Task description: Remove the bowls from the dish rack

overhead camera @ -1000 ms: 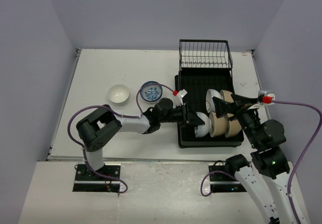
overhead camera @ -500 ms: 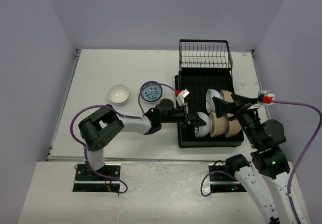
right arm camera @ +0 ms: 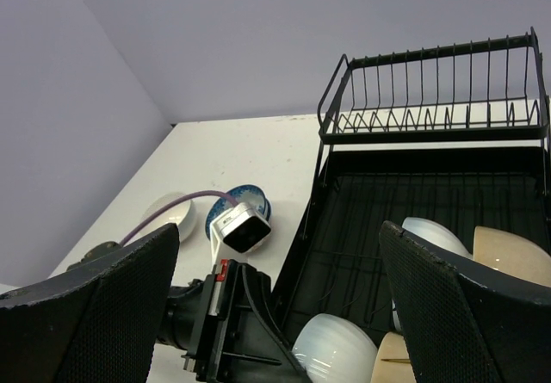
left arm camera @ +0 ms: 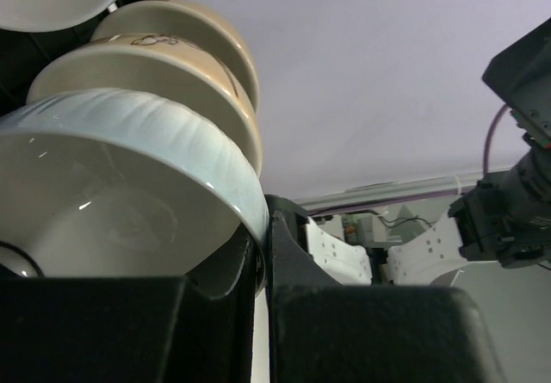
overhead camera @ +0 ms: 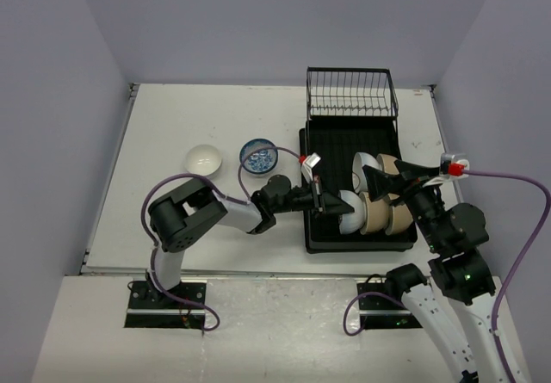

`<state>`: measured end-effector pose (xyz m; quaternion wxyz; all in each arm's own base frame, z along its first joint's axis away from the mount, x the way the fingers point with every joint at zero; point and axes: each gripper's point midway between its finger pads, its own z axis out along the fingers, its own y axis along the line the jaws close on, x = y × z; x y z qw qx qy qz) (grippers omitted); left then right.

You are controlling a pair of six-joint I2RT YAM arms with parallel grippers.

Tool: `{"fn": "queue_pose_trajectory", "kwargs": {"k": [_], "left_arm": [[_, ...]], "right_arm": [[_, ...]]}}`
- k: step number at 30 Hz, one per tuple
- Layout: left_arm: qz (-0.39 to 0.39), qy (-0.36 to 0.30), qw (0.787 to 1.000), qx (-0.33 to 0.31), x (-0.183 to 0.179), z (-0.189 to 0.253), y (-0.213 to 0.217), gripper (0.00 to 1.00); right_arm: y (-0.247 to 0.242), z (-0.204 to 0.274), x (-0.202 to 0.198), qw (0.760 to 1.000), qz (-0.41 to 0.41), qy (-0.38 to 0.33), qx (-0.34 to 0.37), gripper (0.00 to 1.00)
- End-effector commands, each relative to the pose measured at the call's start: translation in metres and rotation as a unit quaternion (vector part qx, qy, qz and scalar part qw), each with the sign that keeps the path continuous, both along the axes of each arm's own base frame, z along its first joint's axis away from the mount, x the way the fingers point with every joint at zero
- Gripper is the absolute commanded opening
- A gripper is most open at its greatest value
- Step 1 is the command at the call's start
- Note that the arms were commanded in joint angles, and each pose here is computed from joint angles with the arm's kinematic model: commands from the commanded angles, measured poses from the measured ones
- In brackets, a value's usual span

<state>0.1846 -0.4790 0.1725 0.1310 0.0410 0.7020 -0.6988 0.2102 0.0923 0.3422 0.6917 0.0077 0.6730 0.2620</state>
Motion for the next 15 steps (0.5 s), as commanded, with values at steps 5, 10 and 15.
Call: {"fn": "queue_pose_trajectory", "kwargs": {"k": [5, 10, 15], "left_arm": [[-0.022, -0.03, 0.99, -0.137, -0.012, 0.051, 0.008, 0.0], [-0.022, -0.038, 0.987, -0.157, -0.014, 0.059, 0.012, 0.0], [-0.015, -0.053, 0.985, -0.163, -0.014, 0.067, 0.016, 0.0]], "right_arm": [[0.0, 0.009, 0.0, 1.0, 0.002, -0.011, -0.005, 0.99], [0.0, 0.009, -0.001, 1.0, 0.003, -0.011, -0.005, 0.99], [0.001, 0.008, 0.0, 1.0, 0.003, -0.011, -0.005, 0.99]]}}
